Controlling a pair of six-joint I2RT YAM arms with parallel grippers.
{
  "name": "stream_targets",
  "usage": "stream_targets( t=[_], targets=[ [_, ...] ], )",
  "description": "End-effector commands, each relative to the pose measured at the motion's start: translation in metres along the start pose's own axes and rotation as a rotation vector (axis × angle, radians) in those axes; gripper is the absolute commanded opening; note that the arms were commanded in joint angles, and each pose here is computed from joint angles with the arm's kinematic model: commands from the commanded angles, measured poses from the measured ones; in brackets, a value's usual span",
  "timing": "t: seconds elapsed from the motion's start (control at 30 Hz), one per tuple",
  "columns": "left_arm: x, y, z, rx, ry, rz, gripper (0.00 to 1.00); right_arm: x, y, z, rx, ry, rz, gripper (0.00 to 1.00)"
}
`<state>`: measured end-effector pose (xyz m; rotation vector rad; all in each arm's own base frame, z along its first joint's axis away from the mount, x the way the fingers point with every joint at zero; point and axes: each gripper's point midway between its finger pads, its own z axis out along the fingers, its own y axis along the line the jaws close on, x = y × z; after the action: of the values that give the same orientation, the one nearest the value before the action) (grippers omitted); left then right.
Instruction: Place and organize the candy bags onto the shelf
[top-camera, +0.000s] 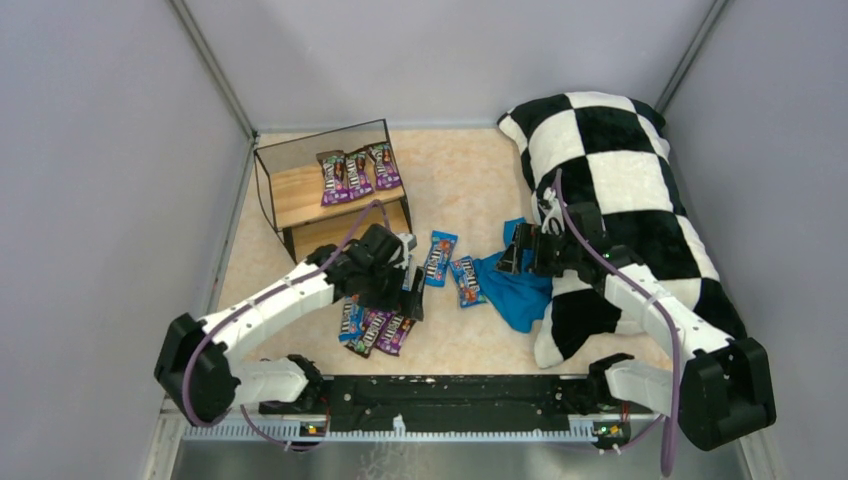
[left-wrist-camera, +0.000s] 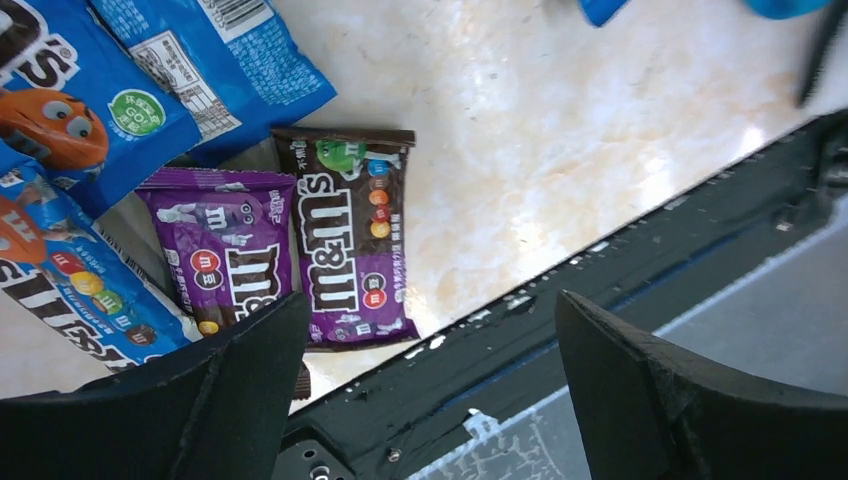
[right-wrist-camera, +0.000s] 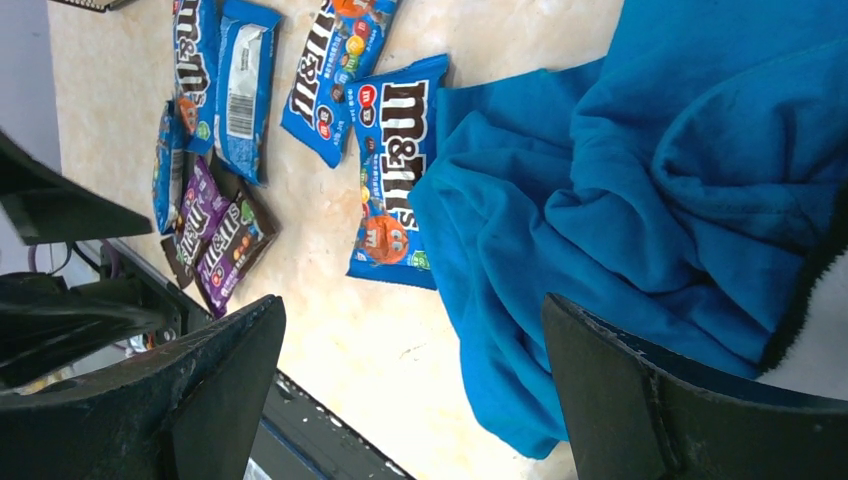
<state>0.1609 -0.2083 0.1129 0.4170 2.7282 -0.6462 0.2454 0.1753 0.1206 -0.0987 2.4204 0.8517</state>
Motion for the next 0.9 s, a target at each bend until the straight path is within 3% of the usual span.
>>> stream_targets(
  t=[0.0,0.17,0.4,0.87],
  targets=[
    [0.009,0.012,0.024,-0.131,0.056,-0.013,0.98,-0.006,0.015,-0.004,-0.046,-0.034,-0.012,0.99],
    [0.02,0.01,0.044,-0.14,0.131,0.038,0.98,-0.002,0.012,-0.006,-0.033,-0.031,-0.009,0.99],
    [0.031,0.021,0.056,-0.213,0.192,0.034,0.9,0.0,0.009,-0.004,-0.025,-0.025,-0.01,0.99],
    [0.046,0.032,0.07,-0.311,0.256,0.039,0.83,0.002,0.008,0.004,-0.032,-0.01,-0.002,0.99]
  ],
)
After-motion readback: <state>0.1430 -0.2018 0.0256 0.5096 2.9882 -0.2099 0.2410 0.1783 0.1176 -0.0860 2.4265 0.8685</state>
